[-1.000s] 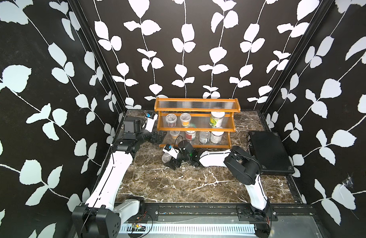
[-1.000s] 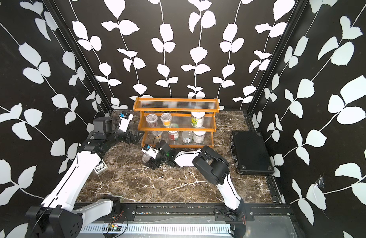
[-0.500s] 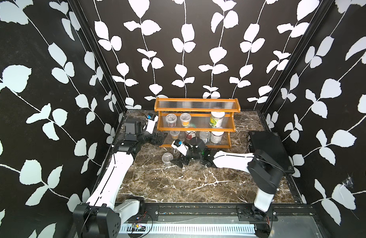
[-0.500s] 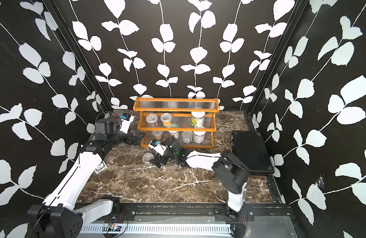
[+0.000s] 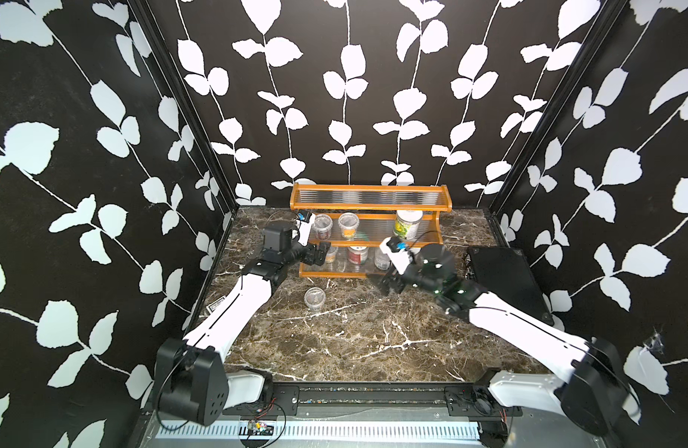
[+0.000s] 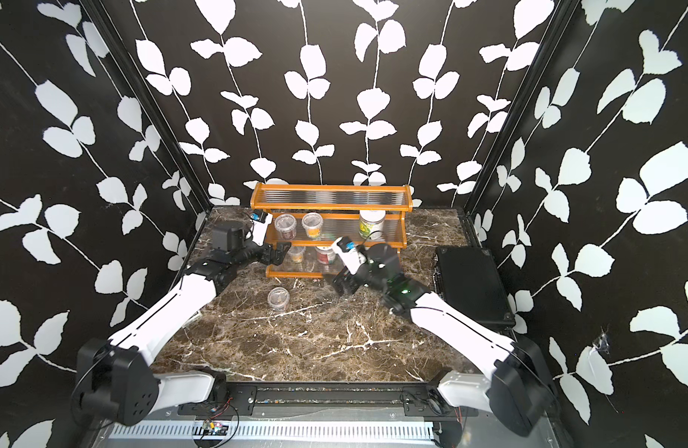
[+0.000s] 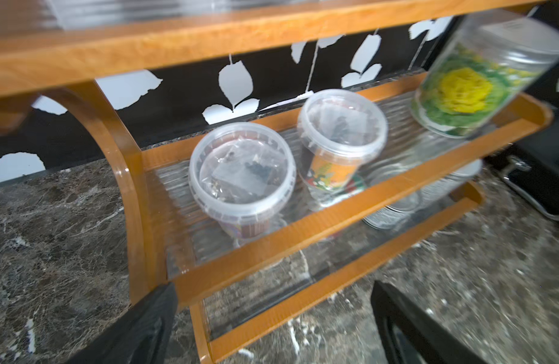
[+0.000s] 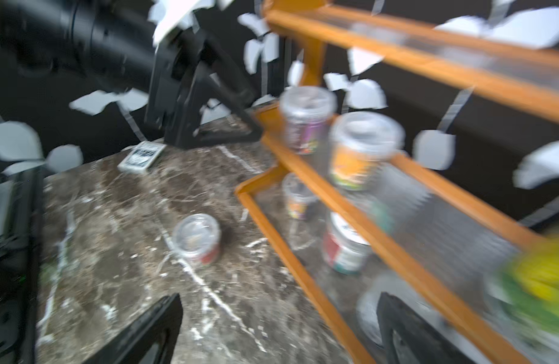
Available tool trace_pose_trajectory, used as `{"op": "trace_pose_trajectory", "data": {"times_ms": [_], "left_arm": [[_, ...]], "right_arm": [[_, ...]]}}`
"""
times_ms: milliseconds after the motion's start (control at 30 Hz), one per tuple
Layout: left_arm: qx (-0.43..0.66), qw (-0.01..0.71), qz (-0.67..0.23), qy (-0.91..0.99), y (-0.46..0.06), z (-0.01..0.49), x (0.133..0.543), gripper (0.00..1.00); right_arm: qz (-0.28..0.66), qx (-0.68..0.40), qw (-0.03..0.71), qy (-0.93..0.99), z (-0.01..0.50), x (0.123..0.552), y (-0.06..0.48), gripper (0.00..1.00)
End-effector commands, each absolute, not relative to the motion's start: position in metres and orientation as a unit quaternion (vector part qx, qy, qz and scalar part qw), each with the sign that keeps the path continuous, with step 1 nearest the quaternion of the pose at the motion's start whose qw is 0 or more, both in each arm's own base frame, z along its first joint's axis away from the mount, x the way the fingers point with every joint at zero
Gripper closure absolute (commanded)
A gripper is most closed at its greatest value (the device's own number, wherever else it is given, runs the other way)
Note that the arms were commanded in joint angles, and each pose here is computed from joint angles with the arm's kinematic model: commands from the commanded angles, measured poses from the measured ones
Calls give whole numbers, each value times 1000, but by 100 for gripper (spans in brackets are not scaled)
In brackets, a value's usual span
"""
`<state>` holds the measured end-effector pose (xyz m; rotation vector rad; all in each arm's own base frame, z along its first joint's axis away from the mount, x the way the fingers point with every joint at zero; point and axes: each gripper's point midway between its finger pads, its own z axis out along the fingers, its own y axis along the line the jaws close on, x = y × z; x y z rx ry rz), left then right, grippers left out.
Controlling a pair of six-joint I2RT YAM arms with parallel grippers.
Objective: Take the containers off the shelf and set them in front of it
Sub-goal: 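Pick up a container from the shelf.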
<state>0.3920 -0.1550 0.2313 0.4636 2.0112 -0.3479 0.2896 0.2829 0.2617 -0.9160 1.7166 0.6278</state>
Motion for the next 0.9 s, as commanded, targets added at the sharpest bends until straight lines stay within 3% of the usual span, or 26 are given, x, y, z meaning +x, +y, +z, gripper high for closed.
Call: {"op": "trace_pose_trajectory", "data": {"times_ms": [0,300,700,867], "left_arm": [[152,553,-115,811,-151,253,417,2],[129,578,-111,798,-158,257,444,2],[126,579,-118,797,-169,252,470,6],[129,578,-116,798,-171,252,477,14]], "right_arm": [[227,-341,519,750,257,296,244,1],[174,-291,553,761,278,306,187,0],[139,-259,575,763,291,311,149,0],[135,-252,579,764,292,311,142,0]]}}
